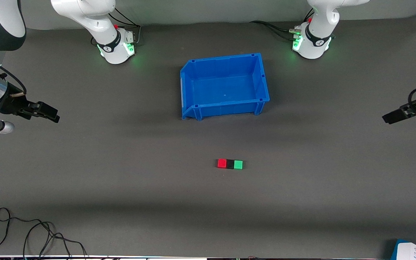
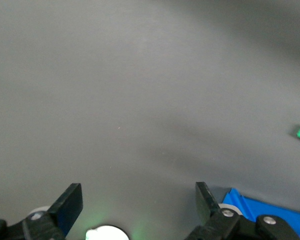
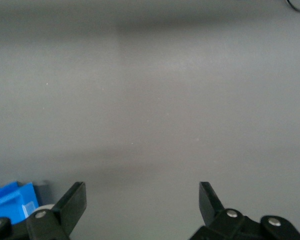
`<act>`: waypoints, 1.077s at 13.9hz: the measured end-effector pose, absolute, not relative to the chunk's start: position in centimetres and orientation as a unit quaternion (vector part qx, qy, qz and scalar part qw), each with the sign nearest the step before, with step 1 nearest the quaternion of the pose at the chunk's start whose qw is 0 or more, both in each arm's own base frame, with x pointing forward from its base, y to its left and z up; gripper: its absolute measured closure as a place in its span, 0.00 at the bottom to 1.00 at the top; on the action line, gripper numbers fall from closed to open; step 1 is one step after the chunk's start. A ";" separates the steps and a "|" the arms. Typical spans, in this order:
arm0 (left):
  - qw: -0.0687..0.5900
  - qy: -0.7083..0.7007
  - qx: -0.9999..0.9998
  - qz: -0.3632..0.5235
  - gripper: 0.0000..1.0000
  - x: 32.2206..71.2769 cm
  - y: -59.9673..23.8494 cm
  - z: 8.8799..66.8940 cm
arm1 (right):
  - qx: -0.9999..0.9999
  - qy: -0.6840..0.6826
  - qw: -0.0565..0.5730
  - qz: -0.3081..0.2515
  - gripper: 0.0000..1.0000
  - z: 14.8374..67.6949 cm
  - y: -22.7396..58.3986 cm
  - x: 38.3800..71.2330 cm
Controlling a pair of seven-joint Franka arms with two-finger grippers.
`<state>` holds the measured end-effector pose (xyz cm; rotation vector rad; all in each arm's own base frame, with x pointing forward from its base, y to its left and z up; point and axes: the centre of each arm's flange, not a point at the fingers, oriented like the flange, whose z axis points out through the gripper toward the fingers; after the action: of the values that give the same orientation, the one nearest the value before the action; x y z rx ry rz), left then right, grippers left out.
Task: Attach green and red cubes to black cube
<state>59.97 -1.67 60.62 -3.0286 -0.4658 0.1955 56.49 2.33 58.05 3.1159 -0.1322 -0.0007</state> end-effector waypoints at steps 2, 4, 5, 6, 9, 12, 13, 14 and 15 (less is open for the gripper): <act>0.032 -0.089 -0.993 0.064 0.00 59.9 -3.0 60.7 | 1.000 -0.019 0.012 -0.001 0.00 58.7 3.3 56.3; 0.028 -0.031 -0.997 0.066 0.00 59.9 -2.7 60.7 | 1.000 -0.014 0.010 -0.003 0.00 59.1 3.5 56.3; 0.026 -0.008 -0.997 0.066 0.00 60.0 -2.3 60.7 | 1.000 -0.012 0.009 -0.001 0.00 59.2 3.6 56.3; 0.025 0.005 -0.998 0.065 0.00 60.0 -2.1 60.8 | 1.000 -0.012 0.009 0.000 0.00 59.4 3.6 56.3; 0.024 0.018 -0.998 0.060 0.00 59.9 -2.2 61.2 | 1.000 -0.012 0.001 -0.003 0.00 59.6 3.7 56.2; 0.024 0.024 -0.999 0.040 0.00 59.0 -2.8 62.2 | 1.000 -0.013 -0.017 -0.008 0.00 59.4 4.1 56.3; 0.025 0.026 -0.999 0.036 0.00 58.4 -3.0 62.3 | 1.000 -0.012 -0.018 -0.008 0.00 59.4 4.1 56.3; 0.026 0.029 -0.999 0.033 0.00 57.7 -3.3 62.1 | 1.000 -0.012 -0.018 -0.007 0.00 59.5 4.1 56.3; 0.027 0.033 -0.999 0.033 0.00 57.1 -3.6 61.8 | 1.000 -0.013 -0.018 -0.007 0.00 59.5 4.1 56.3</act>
<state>57.11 -3.64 61.82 -3.0846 0.1033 0.1024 56.30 4.11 59.51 3.1781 -0.0398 -0.0217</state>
